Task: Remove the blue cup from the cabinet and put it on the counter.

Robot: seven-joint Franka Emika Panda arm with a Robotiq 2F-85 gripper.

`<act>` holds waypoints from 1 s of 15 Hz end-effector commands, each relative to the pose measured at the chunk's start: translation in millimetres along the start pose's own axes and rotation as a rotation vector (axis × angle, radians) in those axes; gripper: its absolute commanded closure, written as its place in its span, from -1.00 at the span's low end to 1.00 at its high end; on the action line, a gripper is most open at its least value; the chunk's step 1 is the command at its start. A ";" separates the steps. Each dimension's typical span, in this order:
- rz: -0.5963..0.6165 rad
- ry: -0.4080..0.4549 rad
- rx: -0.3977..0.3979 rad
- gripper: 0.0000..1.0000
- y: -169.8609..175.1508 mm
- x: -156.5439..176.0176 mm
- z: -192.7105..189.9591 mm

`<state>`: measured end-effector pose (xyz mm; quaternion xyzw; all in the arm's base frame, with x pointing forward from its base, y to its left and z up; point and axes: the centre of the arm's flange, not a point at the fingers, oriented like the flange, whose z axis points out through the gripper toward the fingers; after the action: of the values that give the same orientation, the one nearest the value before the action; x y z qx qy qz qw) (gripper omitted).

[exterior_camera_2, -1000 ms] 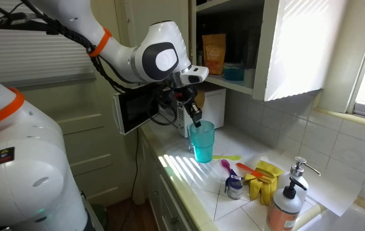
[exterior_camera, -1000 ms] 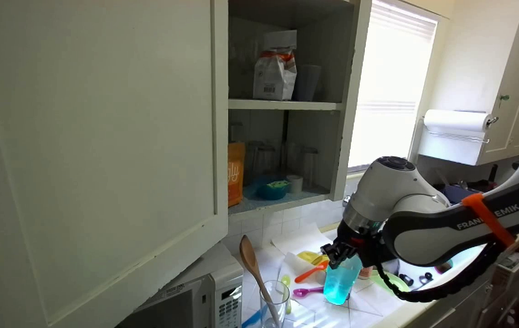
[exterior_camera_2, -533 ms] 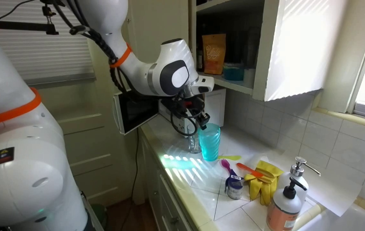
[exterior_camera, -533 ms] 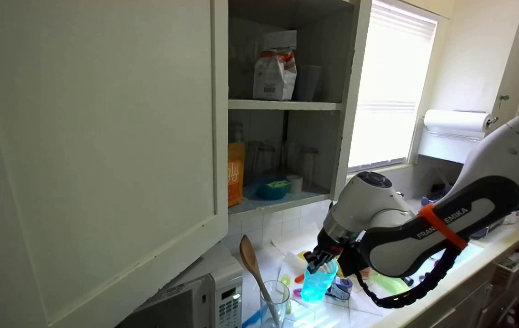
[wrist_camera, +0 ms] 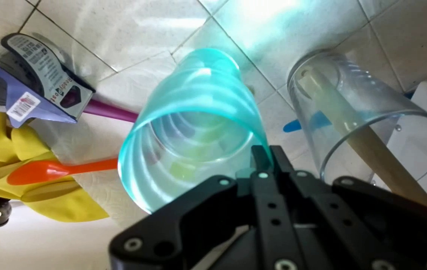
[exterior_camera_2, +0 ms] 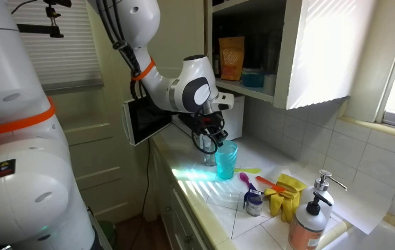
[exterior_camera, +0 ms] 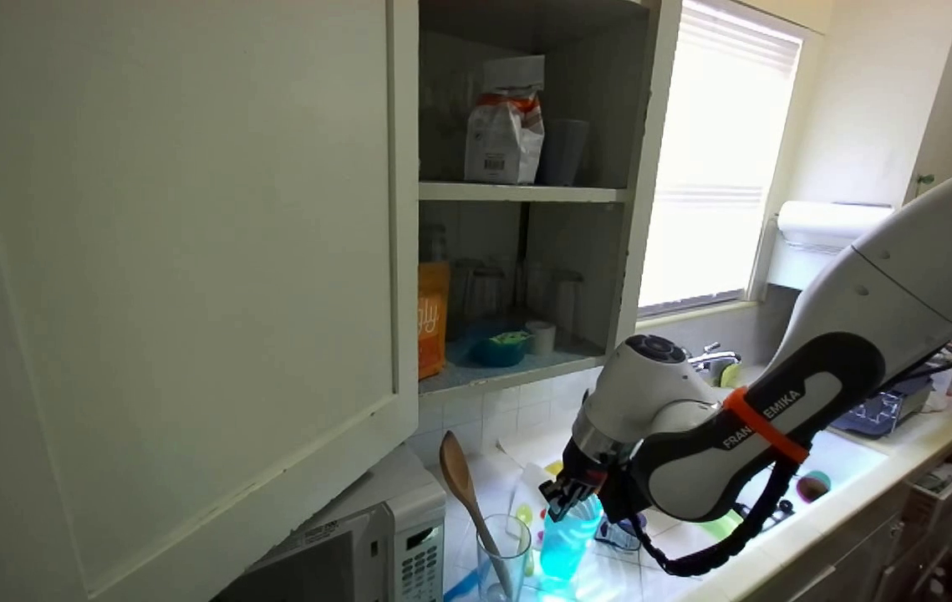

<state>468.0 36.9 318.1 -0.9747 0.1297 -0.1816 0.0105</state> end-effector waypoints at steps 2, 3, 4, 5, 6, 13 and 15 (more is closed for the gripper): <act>-0.002 -0.015 0.007 0.97 -5.0 5.4 15.3; -0.001 -0.017 0.005 0.97 -4.4 4.9 17.6; 0.000 -0.022 0.005 0.97 -4.2 4.3 19.3; 0.001 -0.028 0.007 0.97 -3.9 3.6 21.1; 0.001 -0.032 0.007 0.97 -3.9 3.3 22.5; -0.029 0.009 -0.008 -0.19 -12.3 25.8 3.3; -0.025 0.037 0.002 -0.50 -19.2 42.3 -22.5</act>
<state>492.1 40.3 321.7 -0.9744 0.1202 -0.1894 0.0129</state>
